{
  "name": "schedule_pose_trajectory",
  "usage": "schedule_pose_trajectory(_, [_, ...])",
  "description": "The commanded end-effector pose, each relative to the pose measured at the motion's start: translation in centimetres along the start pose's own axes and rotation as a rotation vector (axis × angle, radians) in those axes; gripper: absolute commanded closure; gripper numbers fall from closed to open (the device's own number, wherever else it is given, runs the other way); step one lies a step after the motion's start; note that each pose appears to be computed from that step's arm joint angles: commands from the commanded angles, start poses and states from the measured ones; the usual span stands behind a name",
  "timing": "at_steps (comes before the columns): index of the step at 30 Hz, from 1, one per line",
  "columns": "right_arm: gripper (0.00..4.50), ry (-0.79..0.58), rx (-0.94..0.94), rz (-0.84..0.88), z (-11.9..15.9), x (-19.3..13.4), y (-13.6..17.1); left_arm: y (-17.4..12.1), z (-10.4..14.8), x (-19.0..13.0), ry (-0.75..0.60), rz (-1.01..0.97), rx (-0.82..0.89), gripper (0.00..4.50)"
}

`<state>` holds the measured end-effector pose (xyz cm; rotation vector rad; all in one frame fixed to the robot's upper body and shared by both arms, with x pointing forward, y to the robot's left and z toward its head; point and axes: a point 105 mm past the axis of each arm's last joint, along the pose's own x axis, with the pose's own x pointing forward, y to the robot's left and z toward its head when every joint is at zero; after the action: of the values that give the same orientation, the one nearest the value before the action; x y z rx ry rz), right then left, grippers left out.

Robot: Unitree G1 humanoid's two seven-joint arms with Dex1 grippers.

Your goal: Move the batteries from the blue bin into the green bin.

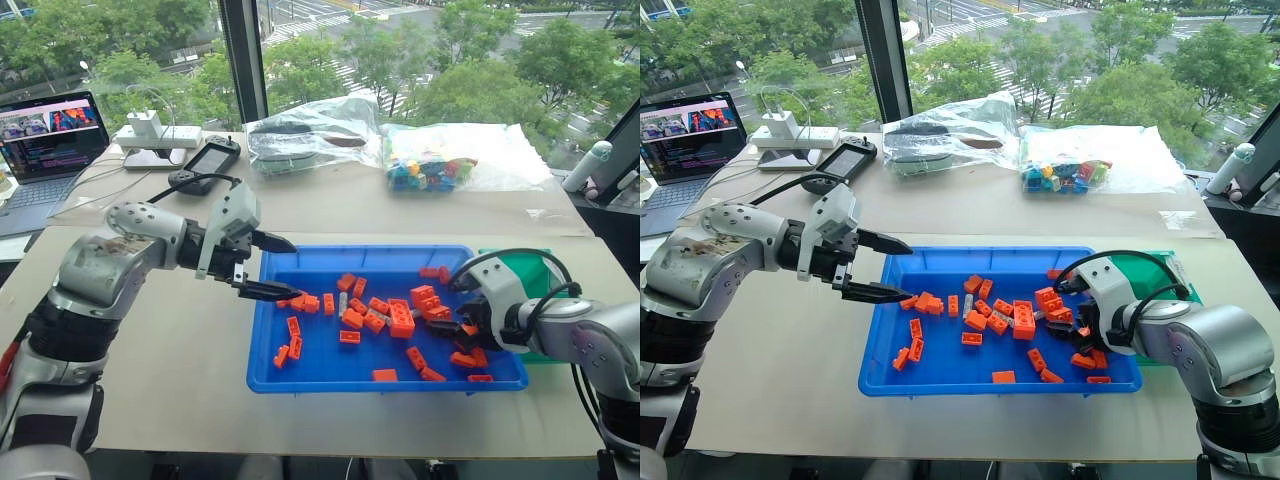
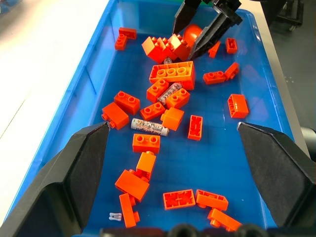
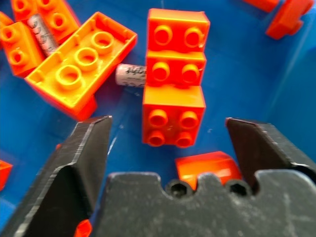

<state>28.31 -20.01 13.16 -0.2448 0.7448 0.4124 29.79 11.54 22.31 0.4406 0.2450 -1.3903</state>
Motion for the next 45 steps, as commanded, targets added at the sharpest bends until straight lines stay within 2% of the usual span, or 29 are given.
schedule_pose_trajectory(1, [2.07, -0.039, -0.007, -0.009, 0.9, -0.4, -0.2, 0.0, 1.0, -0.4, -0.011, 0.020, 0.044, 0.00])
schedule_pose_trajectory(4, [3.05, -0.037, -0.007, 0.001, 0.9, -0.1, 0.0, 0.0, 1.0, -0.4, -0.011, 0.023, 0.046, 0.00])
schedule_pose_trajectory(9, [3.10, -0.039, -0.018, 0.002, 0.9, 0.0, -0.1, 0.0, 1.0, -0.4, -0.009, 0.032, 0.048, 0.00])
schedule_pose_trajectory(14, [3.10, -0.179, -0.063, -0.011, 4.9, -2.6, -0.8, 0.1, 0.9, -0.5, -0.009, 0.038, 0.046, 0.00])
schedule_pose_trajectory(16, [3.10, -0.247, -0.127, 0.092, 6.6, -3.9, 0.9, 0.1, 0.8, -0.5, -0.009, 0.037, 0.045, 0.00])
schedule_pose_trajectory(18, [3.10, -0.266, -0.255, 0.221, 7.1, -5.0, 3.7, 0.1, 0.7, -0.4, -0.005, 0.037, 0.047, 0.00])
schedule_pose_trajectory(20, [3.10, -0.242, -0.340, 0.292, 6.7, -5.0, 5.5, 0.0, 0.6, -0.4, -0.005, 0.036, 0.048, 0.00])
schedule_pose_trajectory(23, [3.10, -0.169, -0.413, 0.500, 5.2, -3.0, 10.4, 0.1, 0.6, -0.3, -0.007, 0.034, 0.052, 0.00])
schedule_pose_trajectory(30, [3.10, -0.145, -0.435, 0.599, 4.7, -1.4, 13.2, -0.3, 0.5, -0.4, 0.000, 0.021, 0.049, 0.00])
schedule_pose_trajectory(32, [2.08, -0.134, -0.444, 0.616, 4.5, -1.2, 13.5, -0.4, 0.4, -0.5, 0.006, 0.018, 0.049, 0.00])
schedule_pose_trajectory(36, [0.88, -0.141, -0.446, 0.629, 4.8, -1.6, 13.1, -0.4, 0.3, -0.5, 0.010, 0.018, 0.049, 0.00])
schedule_pose_trajectory(38, [0.09, -0.148, -0.445, 0.614, 5.1, -2.4, 12.1, -0.4, 0.3, -0.5, 0.011, 0.016, 0.049, 0.00])
schedule_pose_trajectory(41, [0.04, -0.158, -0.446, 0.540, 5.6, -3.4, 9.7, -0.4, 0.3, -0.5, 0.011, 0.013, 0.049, 0.00])
schedule_pose_trajectory(45, [0.04, -0.136, -0.482, 0.342, 5.9, -4.6, 4.6, -0.5, 0.4, -0.3, 0.008, 0.001, 0.048, 0.00])
